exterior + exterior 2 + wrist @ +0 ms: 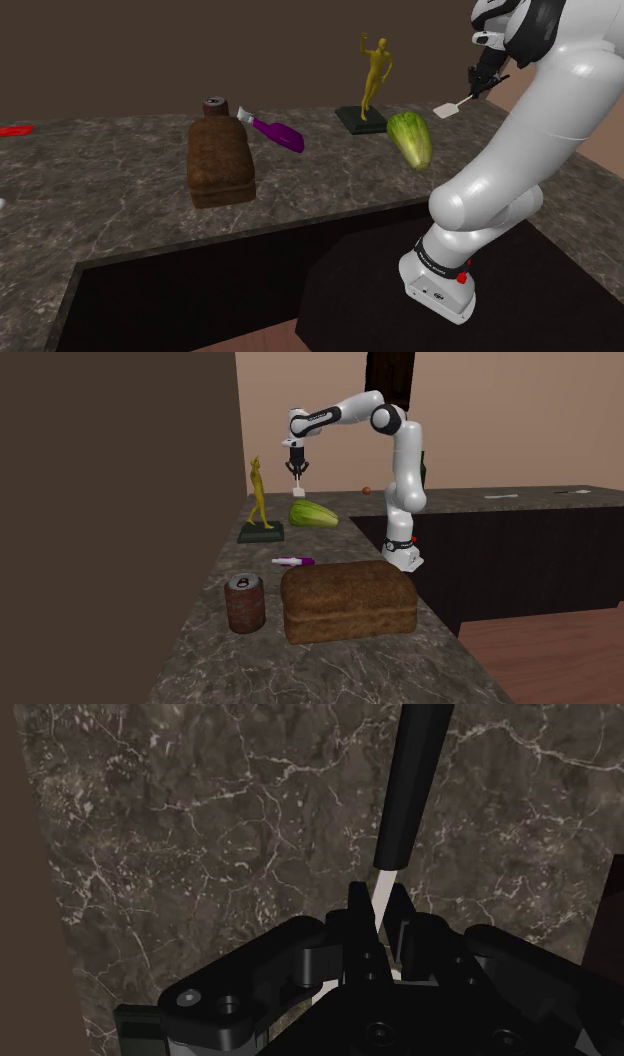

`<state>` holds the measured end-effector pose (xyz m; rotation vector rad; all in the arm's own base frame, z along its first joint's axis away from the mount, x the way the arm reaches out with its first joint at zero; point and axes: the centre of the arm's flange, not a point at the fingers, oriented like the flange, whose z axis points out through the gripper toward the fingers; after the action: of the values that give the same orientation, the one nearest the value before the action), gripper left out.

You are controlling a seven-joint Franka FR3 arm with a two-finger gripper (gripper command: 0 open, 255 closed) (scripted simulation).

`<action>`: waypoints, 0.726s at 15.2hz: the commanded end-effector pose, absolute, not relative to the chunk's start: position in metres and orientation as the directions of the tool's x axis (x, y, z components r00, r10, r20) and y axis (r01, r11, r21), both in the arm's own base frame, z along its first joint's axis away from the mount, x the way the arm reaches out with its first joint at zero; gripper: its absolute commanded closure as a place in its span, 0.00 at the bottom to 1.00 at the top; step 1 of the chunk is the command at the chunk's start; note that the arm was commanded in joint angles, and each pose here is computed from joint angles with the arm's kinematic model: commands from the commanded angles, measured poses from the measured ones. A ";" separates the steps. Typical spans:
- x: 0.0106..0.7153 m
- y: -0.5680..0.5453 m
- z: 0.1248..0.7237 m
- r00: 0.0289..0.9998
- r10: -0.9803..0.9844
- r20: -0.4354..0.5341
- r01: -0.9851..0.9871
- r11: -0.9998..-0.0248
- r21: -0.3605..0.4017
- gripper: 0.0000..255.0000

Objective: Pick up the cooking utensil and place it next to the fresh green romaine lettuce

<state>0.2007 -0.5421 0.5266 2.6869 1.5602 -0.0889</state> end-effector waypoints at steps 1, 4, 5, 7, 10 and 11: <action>0.200 -0.544 0.516 0.494 0.867 -0.066 0.869 -0.495 0.000 1.00; 0.200 -0.544 0.501 0.494 0.867 -0.066 0.869 -0.495 0.000 1.00; 0.200 -0.544 0.495 0.494 0.867 -0.066 0.869 -0.495 0.000 1.00; 0.200 -0.544 0.485 0.494 0.867 -0.066 0.869 -0.495 0.000 1.00; 0.200 -0.544 0.469 0.494 0.867 -0.066 0.869 -0.495 0.000 1.00; 0.200 -0.544 0.464 0.494 0.867 -0.066 0.869 -0.495 0.000 1.00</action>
<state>0.1997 -0.5444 0.4684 2.6866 1.5608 -0.0890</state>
